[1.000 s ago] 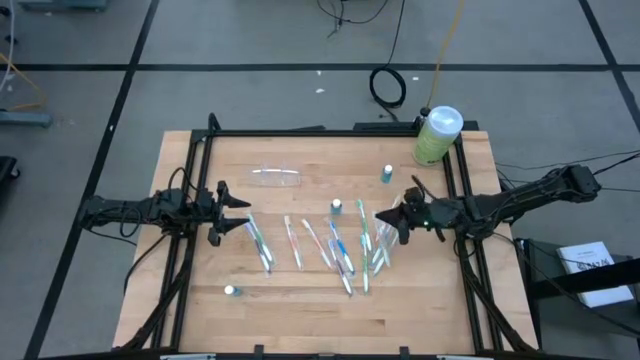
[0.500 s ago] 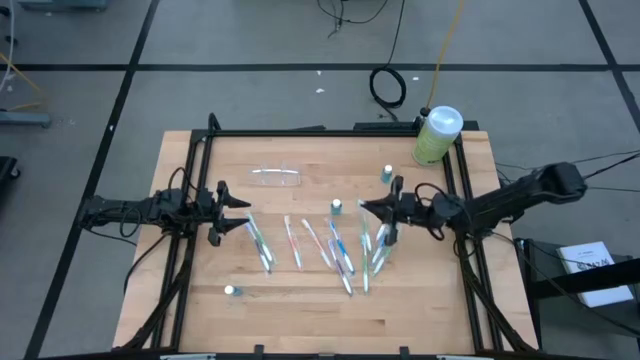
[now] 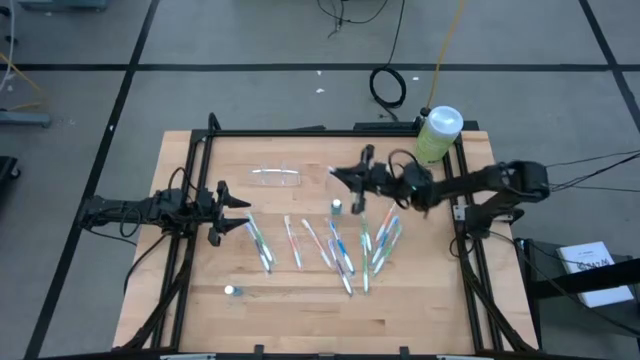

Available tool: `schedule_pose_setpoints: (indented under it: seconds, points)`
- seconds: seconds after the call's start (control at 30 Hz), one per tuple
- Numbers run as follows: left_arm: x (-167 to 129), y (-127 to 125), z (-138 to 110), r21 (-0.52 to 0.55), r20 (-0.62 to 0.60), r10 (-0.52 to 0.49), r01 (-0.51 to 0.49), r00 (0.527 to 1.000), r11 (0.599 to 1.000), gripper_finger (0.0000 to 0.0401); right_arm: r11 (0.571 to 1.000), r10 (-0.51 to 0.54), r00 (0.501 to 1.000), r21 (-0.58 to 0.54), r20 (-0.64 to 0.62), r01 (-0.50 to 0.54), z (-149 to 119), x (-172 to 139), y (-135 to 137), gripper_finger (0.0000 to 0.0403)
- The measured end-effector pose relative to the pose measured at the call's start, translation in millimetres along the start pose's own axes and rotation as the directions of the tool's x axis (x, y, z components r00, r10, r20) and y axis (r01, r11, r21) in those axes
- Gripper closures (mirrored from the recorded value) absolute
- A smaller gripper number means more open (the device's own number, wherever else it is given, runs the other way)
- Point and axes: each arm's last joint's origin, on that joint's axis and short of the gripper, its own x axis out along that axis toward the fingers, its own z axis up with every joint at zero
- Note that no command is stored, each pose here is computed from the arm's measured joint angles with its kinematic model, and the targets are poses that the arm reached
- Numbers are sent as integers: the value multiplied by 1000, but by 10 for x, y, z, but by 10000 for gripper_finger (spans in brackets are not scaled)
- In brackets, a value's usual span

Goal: Pick & Place toothbrushing station
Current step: Put the orange toothbrush into the transparent organizer

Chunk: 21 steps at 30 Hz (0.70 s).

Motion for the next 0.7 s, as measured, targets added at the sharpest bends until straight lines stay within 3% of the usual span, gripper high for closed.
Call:
schedule_pose_setpoints:
  seconds: [0.2, 0.53, 0.7]
  points:
    - [0, 0, 0, 0, 0, 0, 0, 1000, 1000, 171, 999, 36, 999, 20, 14, -36, -104, 377, -348, 403]
    - [0, 0, 0, 0, 0, 0, 0, 1000, 1000, 171, 998, -14, 999, -54, 28, 16, -519, 928, -720, 403]
    - [0, 0, 0, 0, 1, 0, 0, 1000, 1000, 171, 989, -151, 988, 4, 38, 151, -758, 1078, -826, 403]
